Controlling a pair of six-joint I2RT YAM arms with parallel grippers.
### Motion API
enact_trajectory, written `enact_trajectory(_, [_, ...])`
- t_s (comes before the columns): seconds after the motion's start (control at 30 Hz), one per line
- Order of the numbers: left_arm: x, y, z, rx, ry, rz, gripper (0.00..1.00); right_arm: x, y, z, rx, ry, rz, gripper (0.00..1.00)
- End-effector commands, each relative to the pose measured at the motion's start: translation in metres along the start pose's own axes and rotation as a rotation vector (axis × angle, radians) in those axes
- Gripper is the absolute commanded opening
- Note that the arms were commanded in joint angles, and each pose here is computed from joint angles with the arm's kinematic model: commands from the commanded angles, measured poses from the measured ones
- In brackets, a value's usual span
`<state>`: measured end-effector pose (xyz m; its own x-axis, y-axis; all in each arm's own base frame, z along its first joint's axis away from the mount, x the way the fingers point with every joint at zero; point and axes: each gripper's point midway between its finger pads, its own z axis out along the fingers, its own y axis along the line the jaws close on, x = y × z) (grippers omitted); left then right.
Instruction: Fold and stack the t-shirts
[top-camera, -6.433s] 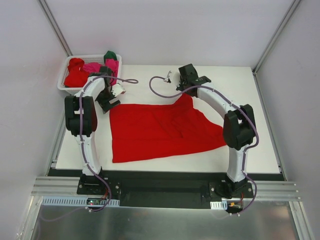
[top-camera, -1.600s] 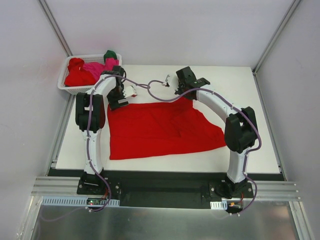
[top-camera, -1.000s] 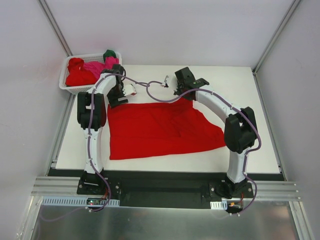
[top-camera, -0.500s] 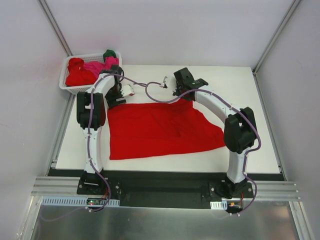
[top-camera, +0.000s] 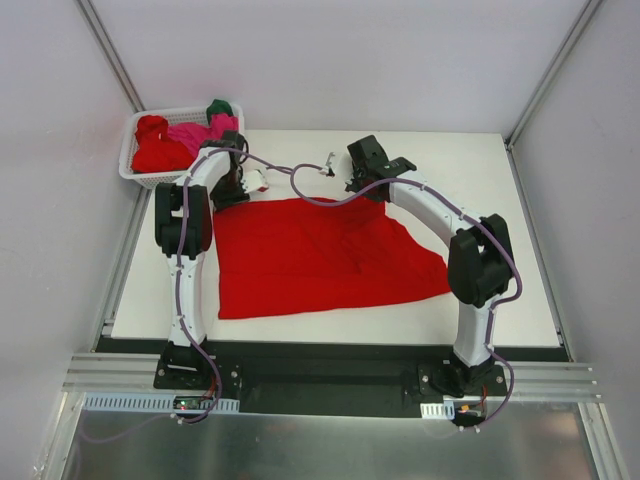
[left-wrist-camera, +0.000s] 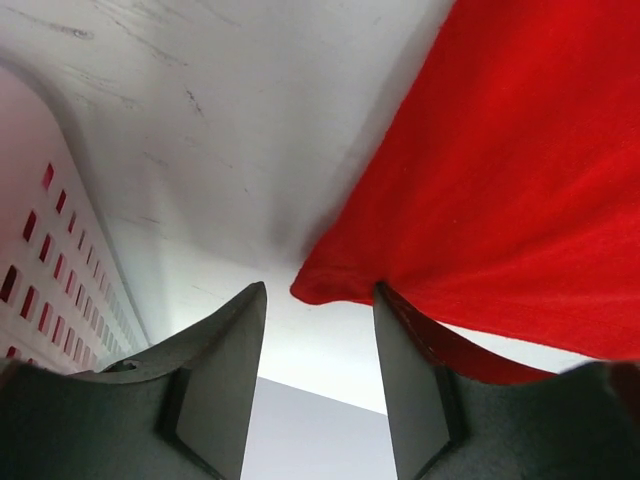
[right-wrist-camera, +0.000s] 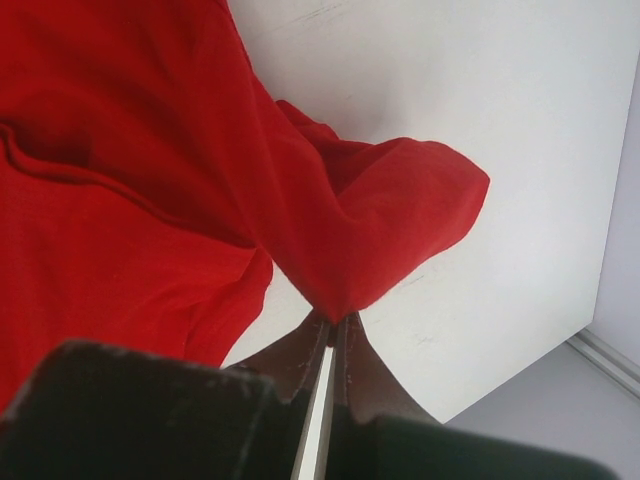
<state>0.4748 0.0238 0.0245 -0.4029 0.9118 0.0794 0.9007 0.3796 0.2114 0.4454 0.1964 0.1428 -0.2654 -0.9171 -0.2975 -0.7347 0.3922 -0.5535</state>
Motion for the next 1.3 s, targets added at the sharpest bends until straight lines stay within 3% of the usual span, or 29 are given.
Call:
enact_trajectory(0.0, [0.003, -0.003, -0.005, 0.003, 0.002, 0.003, 0.46, -0.004, 0.003, -0.004, -0.009, -0.008, 0.015, 0.01])
enact_trajectory(0.2, [0.002, -0.025, -0.006, 0.043, -0.004, -0.002, 0.34, -0.008, 0.003, -0.004, -0.01, -0.017, 0.018, 0.01])
enact_trajectory(0.27, [0.002, -0.03, -0.004, 0.057, -0.004, -0.01, 0.25, -0.01, 0.003, -0.004, -0.009, -0.019, 0.016, 0.01])
enact_trajectory(0.33, [0.001, -0.034, -0.003, 0.063, -0.004, -0.009, 0.22, -0.009, 0.005, -0.003, -0.013, -0.015, 0.013, 0.01])
enact_trajectory(0.4, [0.0, -0.036, -0.004, 0.066, -0.006, -0.016, 0.09, -0.008, 0.006, -0.003, -0.014, -0.012, 0.012, 0.01])
enact_trajectory(0.53, [-0.004, -0.036, -0.013, 0.056, -0.029, -0.026, 0.0, -0.005, 0.008, -0.005, -0.017, -0.007, 0.01, 0.01])
enact_trajectory(1.27, [-0.005, -0.042, -0.068, -0.022, -0.096, -0.047, 0.0, 0.014, 0.014, -0.038, -0.02, -0.01, 0.052, 0.01])
